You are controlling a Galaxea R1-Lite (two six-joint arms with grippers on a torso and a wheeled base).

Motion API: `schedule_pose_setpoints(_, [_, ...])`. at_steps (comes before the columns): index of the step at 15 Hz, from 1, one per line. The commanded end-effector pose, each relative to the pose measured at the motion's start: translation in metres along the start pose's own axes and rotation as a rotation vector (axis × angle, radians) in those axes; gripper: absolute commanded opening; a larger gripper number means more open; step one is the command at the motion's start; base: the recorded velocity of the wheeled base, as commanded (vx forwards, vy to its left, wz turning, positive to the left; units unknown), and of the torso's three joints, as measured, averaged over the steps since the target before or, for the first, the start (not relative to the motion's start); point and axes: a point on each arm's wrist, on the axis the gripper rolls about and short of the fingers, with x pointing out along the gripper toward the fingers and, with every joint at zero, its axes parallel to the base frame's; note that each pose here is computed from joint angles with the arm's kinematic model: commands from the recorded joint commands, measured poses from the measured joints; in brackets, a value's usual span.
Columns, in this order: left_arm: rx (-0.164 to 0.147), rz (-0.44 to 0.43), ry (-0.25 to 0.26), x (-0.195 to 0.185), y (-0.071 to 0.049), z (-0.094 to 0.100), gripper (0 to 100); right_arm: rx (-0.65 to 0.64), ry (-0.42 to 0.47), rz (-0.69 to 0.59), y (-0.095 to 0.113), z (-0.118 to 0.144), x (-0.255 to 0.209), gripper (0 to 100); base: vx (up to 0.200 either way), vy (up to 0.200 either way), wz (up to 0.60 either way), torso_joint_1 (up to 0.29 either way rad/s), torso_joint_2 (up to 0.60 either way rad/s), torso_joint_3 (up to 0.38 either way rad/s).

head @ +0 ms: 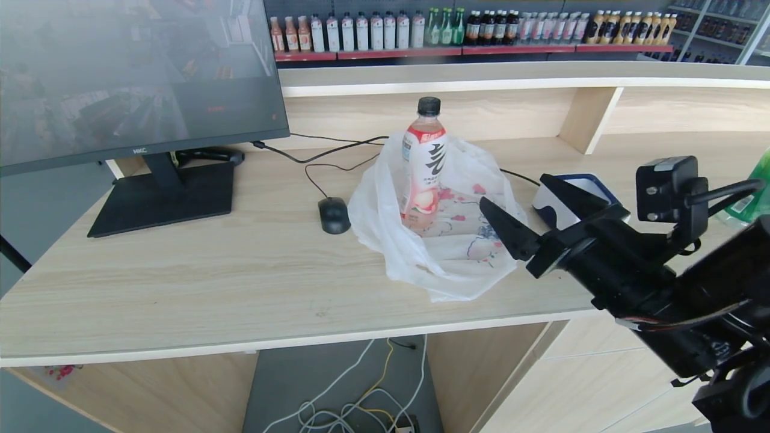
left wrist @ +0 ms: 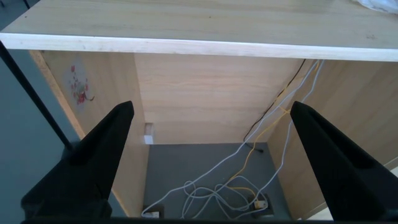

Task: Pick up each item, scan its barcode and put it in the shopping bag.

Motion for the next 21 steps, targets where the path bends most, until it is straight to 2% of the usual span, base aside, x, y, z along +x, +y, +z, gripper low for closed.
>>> schedule_pose_setpoints(1, [0.000, 0.000, 0.000, 0.000, 0.000, 0.000, 100, 0.005, -0.061, -0.005, -0.003, 0.026, -0.027, 100, 0.000, 0.000, 0.00, 0.000, 0.00, 0.000])
schedule_pose_setpoints(3, [0.012, -0.002, 0.003, 0.000, 0.000, 0.000, 100, 0.005, -0.070, -0.007, -0.004, 0.035, -0.046, 100, 0.000, 0.000, 0.00, 0.000, 0.00, 0.000])
schedule_pose_setpoints(4, [0.046, -0.002, 0.001, 0.000, 0.000, 0.000, 100, 0.009, -0.067, -0.006, -0.004, 0.035, -0.051, 100, 0.000, 0.000, 0.00, 0.000, 0.00, 0.000])
schedule_pose_setpoints(5, [0.043, -0.003, 0.001, 0.000, 0.000, 0.000, 100, 0.019, -0.069, -0.006, -0.004, 0.036, -0.052, 100, 0.000, 0.000, 0.00, 0.000, 0.00, 0.000])
schedule_pose_setpoints(6, [0.023, -0.002, 0.001, 0.000, 0.000, 0.000, 100, 0.023, -0.067, -0.006, -0.004, 0.035, -0.052, 100, 0.000, 0.000, 0.00, 0.000, 0.00, 0.000])
schedule_pose_setpoints(9, [-0.002, 0.000, 0.003, 0.000, 0.000, 0.000, 100, 0.023, -0.058, -0.004, -0.004, 0.034, -0.054, 100, -0.067, 0.000, 0.00, 0.001, 0.00, 0.001])
schedule_pose_setpoints(10, [-0.002, 0.000, 0.001, 0.000, 0.000, 0.000, 100, 0.024, -0.054, -0.002, -0.003, 0.033, -0.054, 100, -0.200, 0.000, 0.00, 0.002, 0.00, 0.012])
schedule_pose_setpoints(16, [-0.002, 0.000, 0.001, 0.000, 0.000, 0.000, 100, 0.027, -0.011, -0.004, -0.004, 0.024, -0.057, 100, 0.000, 0.000, 0.00, 0.000, 0.00, 0.000])
schedule_pose_setpoints(21, [-0.003, 0.000, 0.003, 0.000, 0.000, 0.000, 100, 0.027, 0.008, -0.001, -0.003, 0.019, -0.055, 100, 0.000, -0.200, 0.00, 0.001, 0.01, 0.002])
